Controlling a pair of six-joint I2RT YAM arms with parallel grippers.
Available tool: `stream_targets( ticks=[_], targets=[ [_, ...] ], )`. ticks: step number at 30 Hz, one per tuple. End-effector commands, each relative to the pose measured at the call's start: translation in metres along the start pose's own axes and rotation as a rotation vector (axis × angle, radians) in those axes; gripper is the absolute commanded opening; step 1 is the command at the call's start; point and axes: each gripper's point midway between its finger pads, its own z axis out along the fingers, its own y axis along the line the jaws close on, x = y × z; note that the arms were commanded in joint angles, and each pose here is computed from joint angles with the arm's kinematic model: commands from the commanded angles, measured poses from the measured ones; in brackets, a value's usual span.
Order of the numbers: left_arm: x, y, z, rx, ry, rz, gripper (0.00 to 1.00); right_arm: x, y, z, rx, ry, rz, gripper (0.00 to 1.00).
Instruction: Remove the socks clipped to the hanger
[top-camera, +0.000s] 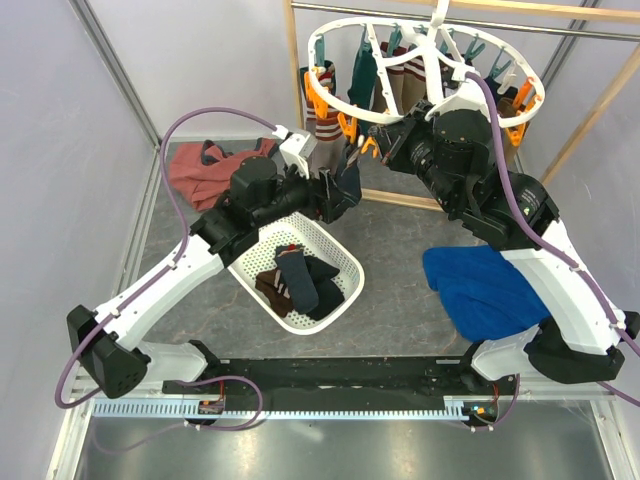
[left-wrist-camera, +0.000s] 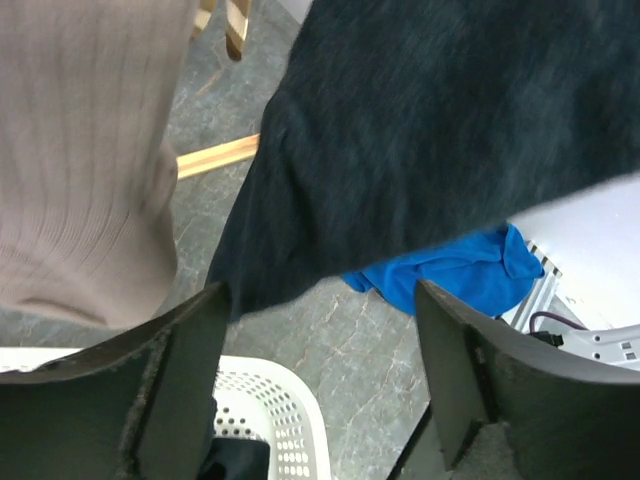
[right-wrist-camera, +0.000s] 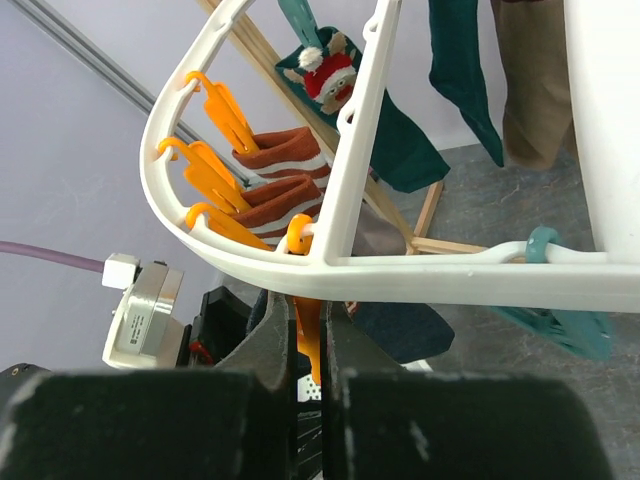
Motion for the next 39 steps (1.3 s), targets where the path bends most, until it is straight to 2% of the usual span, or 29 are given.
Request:
stream_targets(
  ticks=[1,2,5,6,8,9,10,12,13,17,20,27,39],
  targets=[
    [-0.044,-0.022,0.001,0.061,-0.117,0.079,0.73,-0.002,0.011,-0.005,-0.050,0.004,0.054,0.00],
    [-0.045,-0.024,0.001,0.067,-0.118,0.080,0.70,-0.002,0.011,-0.005,-0.051,0.007,0.060,0.00],
    [-0.043,-0.029,0.004,0.076,-0.113,0.081,0.46,-0.001,0.009,-0.008,-0.053,0.010,0.068,0.02],
    [-0.044,-0.030,0.004,0.079,-0.115,0.077,0.31,0.001,0.008,-0.008,-0.050,0.013,0.066,0.02],
    [-0.045,-0.036,0.002,0.091,-0.119,0.060,0.15,0.000,0.005,-0.012,-0.050,0.014,0.062,0.07],
    [-0.046,-0.037,0.001,0.088,-0.122,0.051,0.02,0.001,0.005,-0.013,-0.048,0.018,0.055,0.10],
    [-0.047,-0.040,0.000,0.092,-0.125,0.034,0.02,0.000,0.002,-0.014,-0.038,0.017,0.051,0.16],
    [-0.048,-0.047,-0.004,0.105,-0.133,0.028,0.02,-0.003,-0.003,-0.021,-0.020,0.023,0.042,0.22],
    [-0.047,-0.049,-0.005,0.107,-0.130,0.025,0.02,-0.004,-0.005,-0.024,-0.014,0.023,0.040,0.29],
    [-0.046,-0.057,-0.012,0.100,-0.136,0.022,0.02,-0.013,-0.011,-0.038,-0.012,0.019,0.041,0.43],
    [-0.043,-0.058,-0.016,0.078,-0.130,0.019,0.02,-0.021,-0.012,-0.044,-0.002,0.014,0.024,0.46],
    [-0.039,-0.056,-0.023,0.030,-0.124,0.023,0.02,-0.052,0.012,-0.054,-0.121,-0.067,0.022,0.47],
    [-0.038,-0.053,-0.027,-0.012,-0.104,0.048,0.02,-0.041,0.032,-0.035,-0.157,-0.042,-0.012,0.52]
  ],
)
